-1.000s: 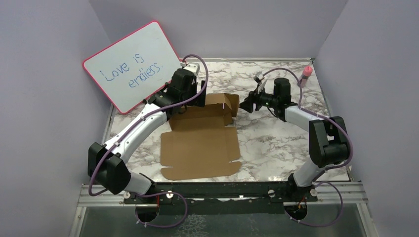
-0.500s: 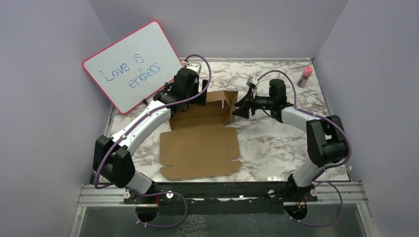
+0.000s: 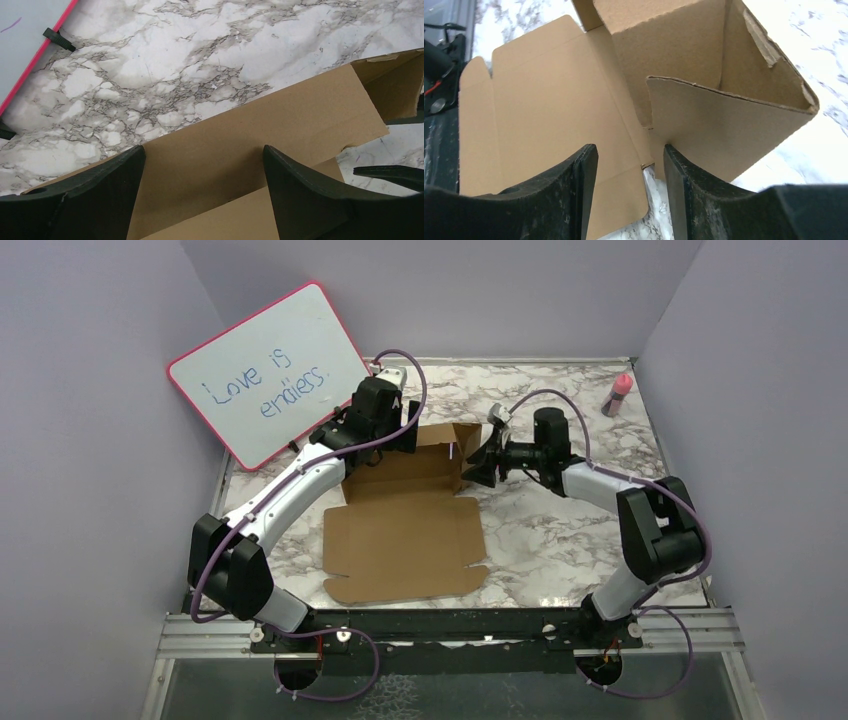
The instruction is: Fold the paper box
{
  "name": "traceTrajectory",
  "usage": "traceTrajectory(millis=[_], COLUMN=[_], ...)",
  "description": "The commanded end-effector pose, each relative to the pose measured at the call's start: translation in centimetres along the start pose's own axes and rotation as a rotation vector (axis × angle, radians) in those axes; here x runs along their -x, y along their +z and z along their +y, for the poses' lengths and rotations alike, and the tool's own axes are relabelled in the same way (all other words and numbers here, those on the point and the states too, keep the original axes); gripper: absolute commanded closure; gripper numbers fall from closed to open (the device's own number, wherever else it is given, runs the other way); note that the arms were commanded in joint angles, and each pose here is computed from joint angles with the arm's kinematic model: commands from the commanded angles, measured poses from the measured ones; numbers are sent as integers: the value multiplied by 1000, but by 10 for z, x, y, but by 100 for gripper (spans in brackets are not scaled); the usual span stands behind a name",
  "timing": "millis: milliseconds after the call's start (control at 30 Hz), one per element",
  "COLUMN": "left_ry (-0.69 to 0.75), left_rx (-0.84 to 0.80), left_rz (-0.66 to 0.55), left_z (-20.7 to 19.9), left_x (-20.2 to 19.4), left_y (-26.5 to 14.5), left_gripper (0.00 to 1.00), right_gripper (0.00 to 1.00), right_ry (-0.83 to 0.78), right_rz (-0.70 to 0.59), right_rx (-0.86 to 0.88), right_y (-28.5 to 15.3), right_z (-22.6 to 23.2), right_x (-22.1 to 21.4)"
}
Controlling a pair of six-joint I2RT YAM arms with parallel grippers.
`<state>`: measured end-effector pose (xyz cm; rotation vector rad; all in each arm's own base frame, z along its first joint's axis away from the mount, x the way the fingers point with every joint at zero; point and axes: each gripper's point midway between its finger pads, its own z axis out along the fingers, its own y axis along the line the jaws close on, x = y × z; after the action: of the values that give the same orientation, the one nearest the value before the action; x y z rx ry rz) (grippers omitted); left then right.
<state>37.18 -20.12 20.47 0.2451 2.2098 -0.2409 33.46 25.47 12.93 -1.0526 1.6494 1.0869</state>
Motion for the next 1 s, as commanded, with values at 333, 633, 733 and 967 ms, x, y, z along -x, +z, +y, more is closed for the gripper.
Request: traceTrajectory(millis=[333,633,733,967], left_ry=[-13,-39,-52,-75], left_rx=[8,6,-7,-13], left_rz=[64,55,56,56], left_z=[1,0,-4,-5], left_x=[-18,-19,-20,-21], left_y=[-6,-5,-2,-2], left_gripper=[13,13,13,13], right_gripper=[28,52,66,95], right_ry=[-43,84,104,165], right_rz=[-101,-96,-74,-83], right_rx=[-278,-436,-497,-665], right_y=[-26,-33,-33,-37], right_z=[-19,-29,-23,-3], right_x=[40,34,33,37])
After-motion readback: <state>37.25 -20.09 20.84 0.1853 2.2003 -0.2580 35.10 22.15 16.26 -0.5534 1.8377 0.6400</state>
